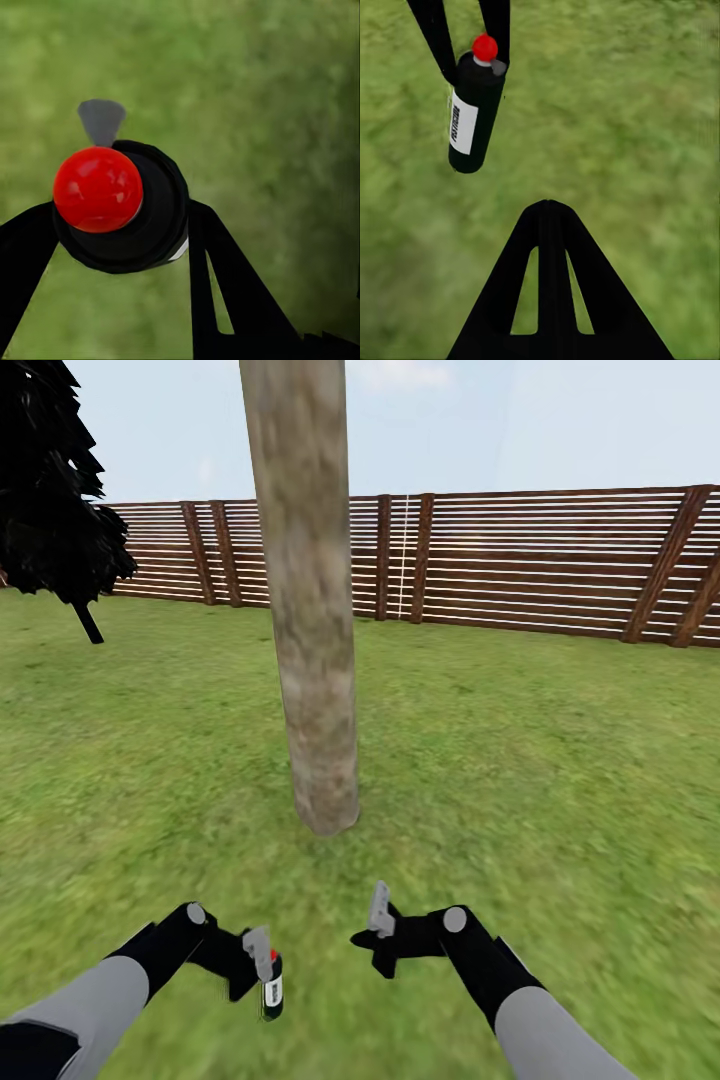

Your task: In the garden, pick up the pesticide atomizer on the floor and spray pesticide onto both trees until each tree trunk is fully covered.

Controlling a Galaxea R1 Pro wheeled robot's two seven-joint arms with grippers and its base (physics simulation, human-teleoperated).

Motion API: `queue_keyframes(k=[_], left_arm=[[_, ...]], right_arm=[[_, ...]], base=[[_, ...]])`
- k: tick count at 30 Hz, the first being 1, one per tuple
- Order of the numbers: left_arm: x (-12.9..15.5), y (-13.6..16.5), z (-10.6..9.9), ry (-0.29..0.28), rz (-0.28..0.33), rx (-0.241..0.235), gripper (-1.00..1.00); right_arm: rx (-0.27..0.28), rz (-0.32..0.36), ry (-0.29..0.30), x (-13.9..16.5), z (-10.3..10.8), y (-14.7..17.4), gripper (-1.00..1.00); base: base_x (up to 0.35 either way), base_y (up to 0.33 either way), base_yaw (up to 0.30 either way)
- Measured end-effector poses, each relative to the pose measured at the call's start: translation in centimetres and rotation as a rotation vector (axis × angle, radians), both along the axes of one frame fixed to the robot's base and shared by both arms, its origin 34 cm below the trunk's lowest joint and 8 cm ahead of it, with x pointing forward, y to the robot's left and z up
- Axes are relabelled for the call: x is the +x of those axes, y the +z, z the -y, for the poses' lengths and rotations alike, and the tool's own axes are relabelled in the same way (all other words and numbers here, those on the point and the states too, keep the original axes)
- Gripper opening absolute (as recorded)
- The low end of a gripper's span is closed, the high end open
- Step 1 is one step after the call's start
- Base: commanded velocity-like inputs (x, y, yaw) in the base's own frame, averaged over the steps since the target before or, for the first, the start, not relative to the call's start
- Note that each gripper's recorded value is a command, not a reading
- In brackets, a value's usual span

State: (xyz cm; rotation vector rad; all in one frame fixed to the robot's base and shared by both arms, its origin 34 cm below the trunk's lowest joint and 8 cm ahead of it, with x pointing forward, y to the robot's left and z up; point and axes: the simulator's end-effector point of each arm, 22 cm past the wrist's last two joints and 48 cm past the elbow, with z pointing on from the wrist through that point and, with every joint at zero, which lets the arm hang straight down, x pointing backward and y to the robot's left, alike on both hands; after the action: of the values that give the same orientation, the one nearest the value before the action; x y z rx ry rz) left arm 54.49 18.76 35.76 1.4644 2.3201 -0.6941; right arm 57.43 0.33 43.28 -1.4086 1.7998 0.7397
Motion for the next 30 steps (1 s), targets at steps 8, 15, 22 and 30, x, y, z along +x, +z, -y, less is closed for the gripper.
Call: queue_keyframes(k=[8, 15, 22, 30], left_arm=[[0.5, 0.4, 2.2, -0.031, 0.043, -0.038, -1.00], [0.5, 0.7, 2.7, -0.062, 0.071, -0.064, -1.00], [0.1, 0.9, 4.5, -0.089, 0.071, -0.090, -1.00], [-1.4, 0.3, 5.1, -0.189, 0.064, -0.062, -1.00]], right_arm=[[0.019, -0.053, 0.090, -2.2, -0.8, 0.4, -1.00], [0.018, -0.055, 0.094, -2.3, -0.8, 0.4, -1.00], [0.017, -0.055, 0.095, -2.3, -0.8, 0.4, -1.00], [0.015, -0.054, 0.095, -2.3, -0.7, 0.3, -1.00]], base=[[0.000, 0.000, 0.000], [0.000, 0.000, 0.000], [0.000, 0.000, 0.000], [0.000, 0.000, 0.000]])
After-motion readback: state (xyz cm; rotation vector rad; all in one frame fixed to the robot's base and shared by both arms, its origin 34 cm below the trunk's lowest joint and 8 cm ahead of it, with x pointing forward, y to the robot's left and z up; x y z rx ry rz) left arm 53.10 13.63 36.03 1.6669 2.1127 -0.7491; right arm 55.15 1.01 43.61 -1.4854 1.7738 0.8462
